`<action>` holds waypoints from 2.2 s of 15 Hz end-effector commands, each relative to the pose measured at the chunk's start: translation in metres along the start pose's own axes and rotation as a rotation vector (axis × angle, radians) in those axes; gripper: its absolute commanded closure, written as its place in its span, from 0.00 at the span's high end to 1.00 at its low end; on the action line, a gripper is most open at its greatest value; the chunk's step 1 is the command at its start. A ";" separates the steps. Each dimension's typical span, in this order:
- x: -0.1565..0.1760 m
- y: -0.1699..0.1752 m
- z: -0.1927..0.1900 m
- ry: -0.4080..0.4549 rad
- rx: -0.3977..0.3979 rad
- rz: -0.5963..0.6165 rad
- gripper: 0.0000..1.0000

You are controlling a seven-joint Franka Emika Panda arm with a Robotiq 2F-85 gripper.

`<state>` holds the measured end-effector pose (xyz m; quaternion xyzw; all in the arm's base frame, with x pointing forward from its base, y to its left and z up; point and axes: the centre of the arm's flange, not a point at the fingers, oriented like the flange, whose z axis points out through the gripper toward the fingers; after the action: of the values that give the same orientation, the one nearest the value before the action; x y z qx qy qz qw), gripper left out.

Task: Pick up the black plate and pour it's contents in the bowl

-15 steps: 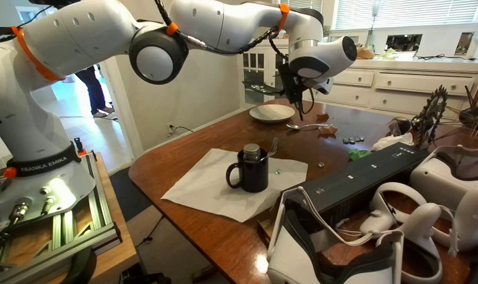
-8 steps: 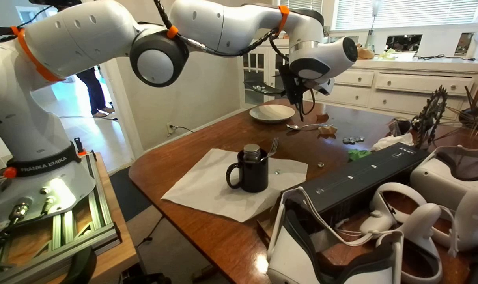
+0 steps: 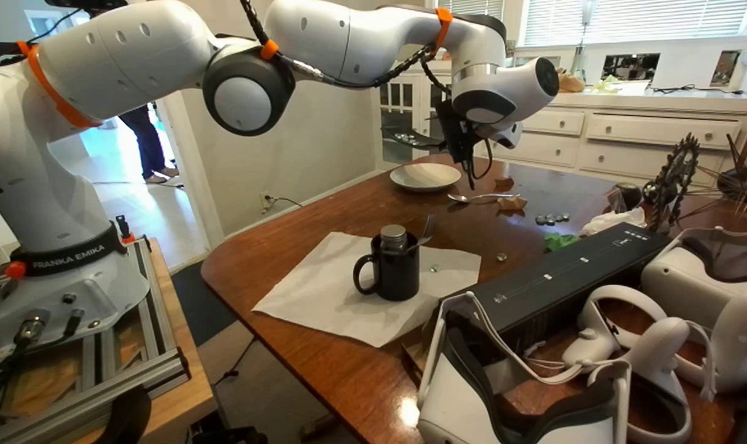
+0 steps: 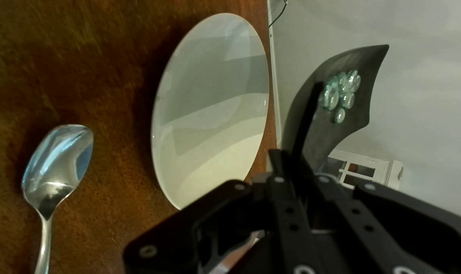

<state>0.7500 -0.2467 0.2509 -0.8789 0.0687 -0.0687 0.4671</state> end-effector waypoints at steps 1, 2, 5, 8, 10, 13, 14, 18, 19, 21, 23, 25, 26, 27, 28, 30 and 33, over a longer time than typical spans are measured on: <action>0.005 0.005 -0.005 -0.007 -0.011 0.003 0.02; 0.007 0.007 -0.006 -0.010 -0.016 0.003 0.02; 0.013 0.009 -0.009 0.015 -0.022 0.005 0.02; 0.019 0.009 -0.010 0.040 -0.023 0.003 0.02; 0.023 0.010 -0.011 0.077 -0.036 0.001 0.02; 0.029 0.011 -0.015 0.118 -0.060 0.003 0.02; 0.029 0.012 -0.016 0.118 -0.067 0.007 0.02; 0.017 0.016 -0.027 0.090 -0.122 0.042 0.02; 0.015 0.018 -0.032 0.093 -0.143 0.051 0.02; 0.012 0.024 -0.042 0.096 -0.182 0.070 0.02; 0.009 0.024 -0.051 0.097 -0.223 0.083 0.02; 0.009 0.020 -0.059 0.097 -0.266 0.090 0.02; 0.009 0.016 -0.063 0.096 -0.293 0.086 0.02; 0.010 0.010 -0.066 0.093 -0.317 0.082 0.02; 0.011 0.005 -0.068 0.091 -0.338 0.077 0.02; 0.013 -0.012 -0.071 0.084 -0.399 0.067 0.02; 0.017 -0.039 -0.071 0.068 -0.493 0.046 0.02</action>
<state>0.7459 -0.2993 0.2978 -0.9488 0.1225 -0.0844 0.2786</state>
